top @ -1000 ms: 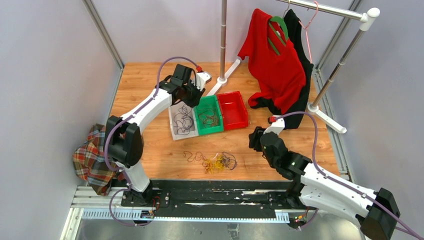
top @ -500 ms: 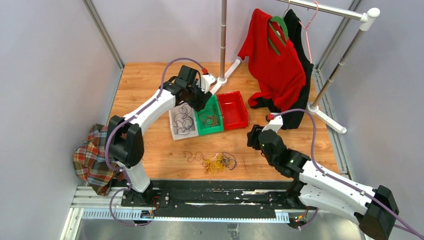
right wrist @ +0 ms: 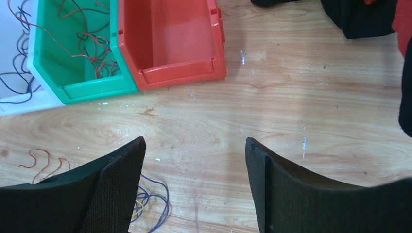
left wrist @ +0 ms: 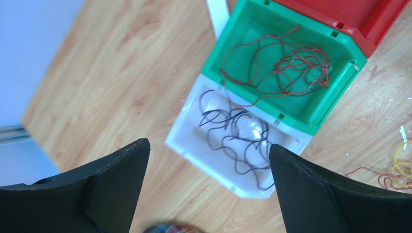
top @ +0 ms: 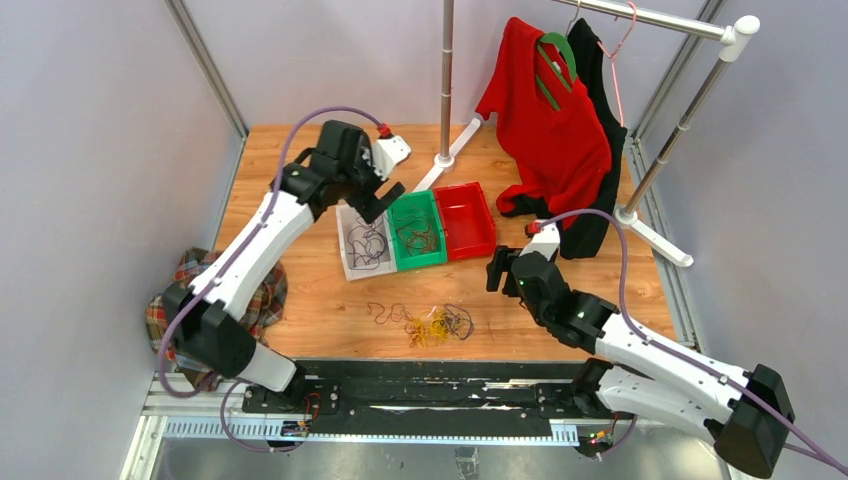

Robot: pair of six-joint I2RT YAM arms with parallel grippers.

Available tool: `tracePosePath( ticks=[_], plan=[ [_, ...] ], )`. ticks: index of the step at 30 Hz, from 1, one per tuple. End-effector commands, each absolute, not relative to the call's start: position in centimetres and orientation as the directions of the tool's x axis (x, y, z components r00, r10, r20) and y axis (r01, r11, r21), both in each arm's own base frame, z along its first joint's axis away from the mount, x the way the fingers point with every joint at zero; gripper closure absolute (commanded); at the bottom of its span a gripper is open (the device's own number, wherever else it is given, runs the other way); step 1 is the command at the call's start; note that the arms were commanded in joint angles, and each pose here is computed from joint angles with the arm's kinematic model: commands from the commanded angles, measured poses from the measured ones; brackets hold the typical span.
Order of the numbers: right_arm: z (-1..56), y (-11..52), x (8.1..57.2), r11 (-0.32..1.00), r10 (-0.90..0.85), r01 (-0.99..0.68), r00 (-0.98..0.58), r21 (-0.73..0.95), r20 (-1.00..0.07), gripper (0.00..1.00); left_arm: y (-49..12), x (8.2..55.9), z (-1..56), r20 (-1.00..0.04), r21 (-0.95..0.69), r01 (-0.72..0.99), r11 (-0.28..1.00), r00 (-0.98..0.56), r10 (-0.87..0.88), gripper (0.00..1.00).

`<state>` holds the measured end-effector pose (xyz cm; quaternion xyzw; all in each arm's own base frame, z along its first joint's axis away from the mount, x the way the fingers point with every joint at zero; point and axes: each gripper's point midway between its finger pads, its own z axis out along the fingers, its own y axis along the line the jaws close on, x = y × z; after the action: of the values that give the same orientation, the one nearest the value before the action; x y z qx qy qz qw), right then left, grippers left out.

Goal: Untangle the cables

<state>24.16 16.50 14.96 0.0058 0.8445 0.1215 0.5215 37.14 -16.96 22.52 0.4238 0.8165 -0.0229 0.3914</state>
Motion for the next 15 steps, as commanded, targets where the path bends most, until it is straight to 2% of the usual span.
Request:
tracePosePath(
  ticks=[1,7,15],
  plan=[
    [15.0,16.5,24.2,0.976,0.089,-0.132,-0.485,0.173,-0.87,0.25,-13.4,35.3,25.4,-0.626,0.375,0.678,0.632,-0.317,0.712,0.02],
    [14.0,17.2,23.8,0.973,0.059,-0.159,-0.534,0.169,-0.843,0.24,-10.4,34.0,26.6,-0.635,0.396,0.631,0.667,-0.337,0.695,0.02],
    [11.9,18.4,22.9,0.963,0.028,-0.198,-0.605,0.185,-0.796,0.23,-8.7,33.1,27.9,-0.697,0.433,0.549,0.715,-0.299,0.652,0.02]
  ],
)
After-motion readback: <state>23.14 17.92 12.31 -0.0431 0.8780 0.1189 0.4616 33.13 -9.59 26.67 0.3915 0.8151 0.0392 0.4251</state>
